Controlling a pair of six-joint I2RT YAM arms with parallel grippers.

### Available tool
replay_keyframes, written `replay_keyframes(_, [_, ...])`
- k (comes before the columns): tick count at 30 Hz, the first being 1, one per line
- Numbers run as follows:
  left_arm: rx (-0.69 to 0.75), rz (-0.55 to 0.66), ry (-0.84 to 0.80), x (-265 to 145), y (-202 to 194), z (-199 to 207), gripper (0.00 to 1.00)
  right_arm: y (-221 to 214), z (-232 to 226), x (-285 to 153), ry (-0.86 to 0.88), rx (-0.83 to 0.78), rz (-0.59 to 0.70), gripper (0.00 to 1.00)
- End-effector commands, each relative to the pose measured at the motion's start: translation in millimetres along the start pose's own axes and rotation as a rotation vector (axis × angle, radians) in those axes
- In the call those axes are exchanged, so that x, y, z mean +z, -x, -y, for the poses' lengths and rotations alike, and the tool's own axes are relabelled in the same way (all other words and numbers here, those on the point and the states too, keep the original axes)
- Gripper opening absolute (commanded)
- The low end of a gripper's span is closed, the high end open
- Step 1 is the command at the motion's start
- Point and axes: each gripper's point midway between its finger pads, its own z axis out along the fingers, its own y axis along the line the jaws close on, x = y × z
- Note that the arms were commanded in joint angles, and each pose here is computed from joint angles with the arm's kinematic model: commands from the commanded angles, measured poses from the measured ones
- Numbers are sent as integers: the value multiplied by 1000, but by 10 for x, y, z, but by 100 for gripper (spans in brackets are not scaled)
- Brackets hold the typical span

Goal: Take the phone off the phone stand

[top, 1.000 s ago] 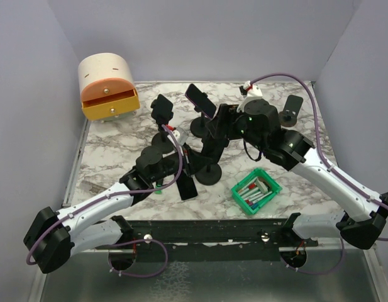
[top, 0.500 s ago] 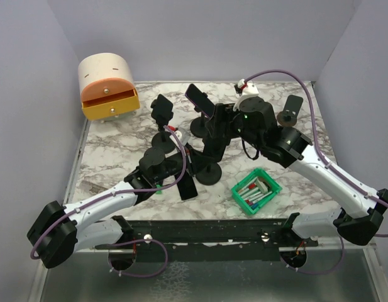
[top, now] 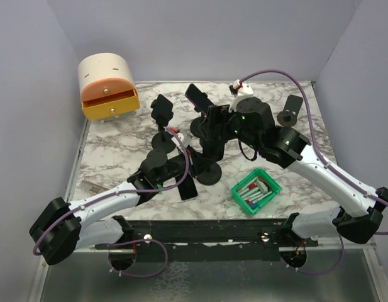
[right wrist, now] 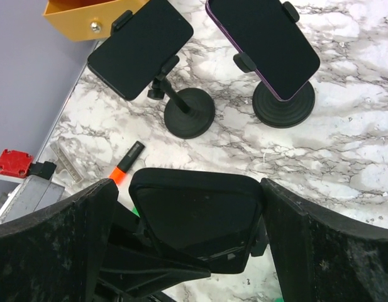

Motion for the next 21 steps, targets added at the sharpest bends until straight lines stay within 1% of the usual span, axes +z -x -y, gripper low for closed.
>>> replay_keyframes(1, [-53, -80, 117, -89, -301, -254, 17, 49, -103, -164, 52, 22, 5, 100])
replay_keyframes(8, [-54, -51, 107, -124, -209, -203, 29, 144, -38, -324, 42, 33, 49, 100])
replay_keyframes(15, [-53, -12, 81, -176, -73, -104, 37, 96, 14, -399, 45, 40, 58, 100])
replay_keyframes(21, [-49, 25, 44, -243, 65, 20, 43, 72, 16, -496, 95, 60, 111, 100])
